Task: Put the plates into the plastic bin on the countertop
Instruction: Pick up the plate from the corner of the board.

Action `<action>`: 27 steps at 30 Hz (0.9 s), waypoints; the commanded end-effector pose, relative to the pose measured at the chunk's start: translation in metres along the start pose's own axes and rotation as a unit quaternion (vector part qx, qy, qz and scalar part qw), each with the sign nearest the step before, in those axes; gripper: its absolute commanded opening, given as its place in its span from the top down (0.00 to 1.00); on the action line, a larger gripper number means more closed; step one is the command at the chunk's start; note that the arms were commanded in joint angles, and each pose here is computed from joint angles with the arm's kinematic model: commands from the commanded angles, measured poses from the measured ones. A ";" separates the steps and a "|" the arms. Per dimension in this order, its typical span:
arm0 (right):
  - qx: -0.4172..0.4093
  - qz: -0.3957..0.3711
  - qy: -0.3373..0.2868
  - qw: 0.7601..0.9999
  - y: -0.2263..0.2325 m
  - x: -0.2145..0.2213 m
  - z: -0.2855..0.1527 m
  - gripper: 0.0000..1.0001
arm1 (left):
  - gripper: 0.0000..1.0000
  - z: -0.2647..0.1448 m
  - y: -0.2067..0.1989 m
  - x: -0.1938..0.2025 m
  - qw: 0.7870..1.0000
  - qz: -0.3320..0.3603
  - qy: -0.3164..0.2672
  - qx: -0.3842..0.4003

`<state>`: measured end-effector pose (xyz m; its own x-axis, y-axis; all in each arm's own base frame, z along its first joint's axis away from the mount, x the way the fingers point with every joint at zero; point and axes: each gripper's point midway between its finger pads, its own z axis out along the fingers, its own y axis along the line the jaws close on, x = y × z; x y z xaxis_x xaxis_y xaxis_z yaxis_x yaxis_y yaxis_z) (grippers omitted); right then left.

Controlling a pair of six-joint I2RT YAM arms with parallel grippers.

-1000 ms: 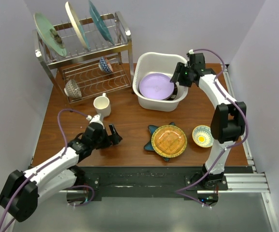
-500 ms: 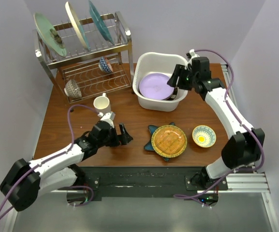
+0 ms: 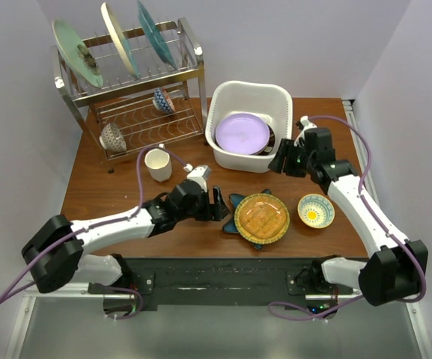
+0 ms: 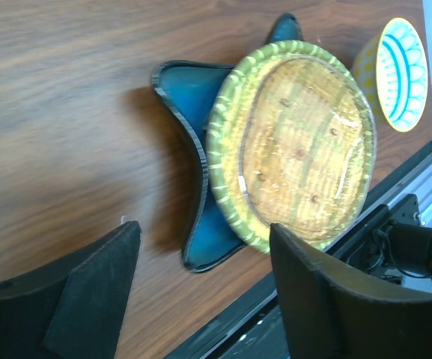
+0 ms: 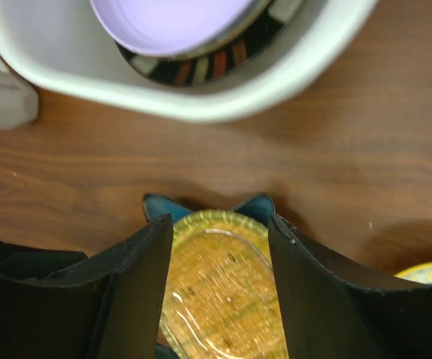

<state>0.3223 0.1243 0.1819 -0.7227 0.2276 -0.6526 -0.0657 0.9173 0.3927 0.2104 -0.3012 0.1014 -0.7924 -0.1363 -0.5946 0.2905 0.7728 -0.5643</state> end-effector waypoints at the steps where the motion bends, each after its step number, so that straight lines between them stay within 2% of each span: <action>1: -0.002 0.008 0.004 1.000 -0.005 0.019 -0.003 0.43 | 0.32 0.010 -0.034 -0.017 0.999 0.018 -0.026 0.032; 3: 0.001 0.012 0.016 1.000 -0.010 0.034 -0.005 0.43 | 0.39 0.017 -0.041 -0.013 0.999 0.022 -0.017 0.035; 12: -0.001 0.039 0.061 0.997 -0.024 0.086 -0.003 0.44 | 0.55 0.039 -0.063 0.001 0.998 0.035 0.010 0.056; 17: -0.004 0.047 0.077 0.996 -0.028 0.104 -0.005 0.45 | 0.56 0.050 -0.066 0.012 0.997 0.037 0.026 0.057; 27: 0.002 0.041 0.079 0.996 -0.032 0.112 -0.016 0.45 | 0.56 0.067 -0.071 0.030 0.996 0.036 0.048 0.068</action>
<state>0.2374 0.1143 0.1031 -0.8238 0.2529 -0.5074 0.0124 0.9029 0.4298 0.2000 -0.3789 0.0686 -0.8275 -0.0032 -0.5615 0.3777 0.7367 -0.5609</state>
